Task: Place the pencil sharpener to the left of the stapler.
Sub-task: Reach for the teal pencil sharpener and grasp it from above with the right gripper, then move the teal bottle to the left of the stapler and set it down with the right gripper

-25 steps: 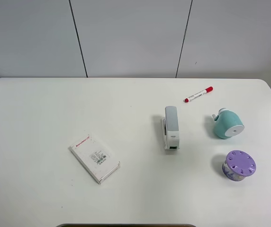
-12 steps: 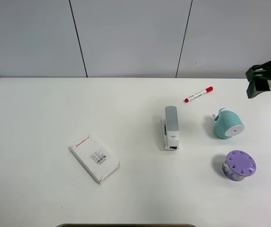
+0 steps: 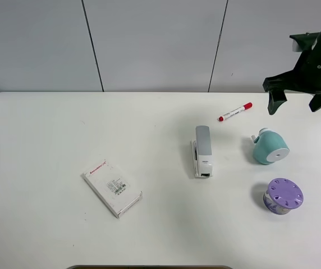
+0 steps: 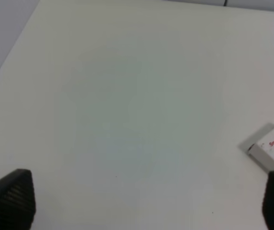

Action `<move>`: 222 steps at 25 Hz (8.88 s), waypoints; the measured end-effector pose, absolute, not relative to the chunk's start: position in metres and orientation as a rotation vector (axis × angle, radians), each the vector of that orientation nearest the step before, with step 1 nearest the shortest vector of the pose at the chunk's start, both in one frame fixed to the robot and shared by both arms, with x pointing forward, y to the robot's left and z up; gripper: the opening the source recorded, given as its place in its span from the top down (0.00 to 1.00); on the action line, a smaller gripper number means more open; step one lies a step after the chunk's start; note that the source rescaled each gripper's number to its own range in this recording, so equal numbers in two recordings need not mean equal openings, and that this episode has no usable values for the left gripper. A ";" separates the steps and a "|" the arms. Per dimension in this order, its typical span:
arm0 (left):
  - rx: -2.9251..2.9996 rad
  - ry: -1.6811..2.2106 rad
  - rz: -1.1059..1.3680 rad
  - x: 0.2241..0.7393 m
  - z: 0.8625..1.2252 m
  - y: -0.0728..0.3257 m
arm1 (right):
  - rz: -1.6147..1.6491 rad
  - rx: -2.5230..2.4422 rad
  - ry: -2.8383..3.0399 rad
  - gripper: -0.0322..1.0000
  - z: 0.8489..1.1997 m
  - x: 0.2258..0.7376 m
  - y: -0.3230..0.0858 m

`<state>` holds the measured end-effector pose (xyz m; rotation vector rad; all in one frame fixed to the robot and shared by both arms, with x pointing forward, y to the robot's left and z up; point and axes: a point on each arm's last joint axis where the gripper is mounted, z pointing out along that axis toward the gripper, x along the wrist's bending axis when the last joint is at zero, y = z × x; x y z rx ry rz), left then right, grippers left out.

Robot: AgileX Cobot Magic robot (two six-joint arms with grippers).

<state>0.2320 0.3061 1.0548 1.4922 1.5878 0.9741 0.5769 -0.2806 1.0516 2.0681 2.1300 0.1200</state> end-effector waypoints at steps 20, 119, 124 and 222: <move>1.492 1.588 0.974 0.232 1.055 0.306 | -0.086 2.229 2.252 0.03 0.967 0.605 -0.299; 1.492 1.588 0.974 0.232 1.055 0.306 | -0.020 2.201 2.297 0.97 0.918 0.624 -0.297; 1.492 1.588 0.974 0.232 1.055 0.306 | 0.047 2.176 2.267 0.97 0.940 0.623 -0.297; 1.492 1.588 0.974 0.232 1.055 0.306 | 0.163 1.308 2.898 0.97 0.896 0.569 -0.001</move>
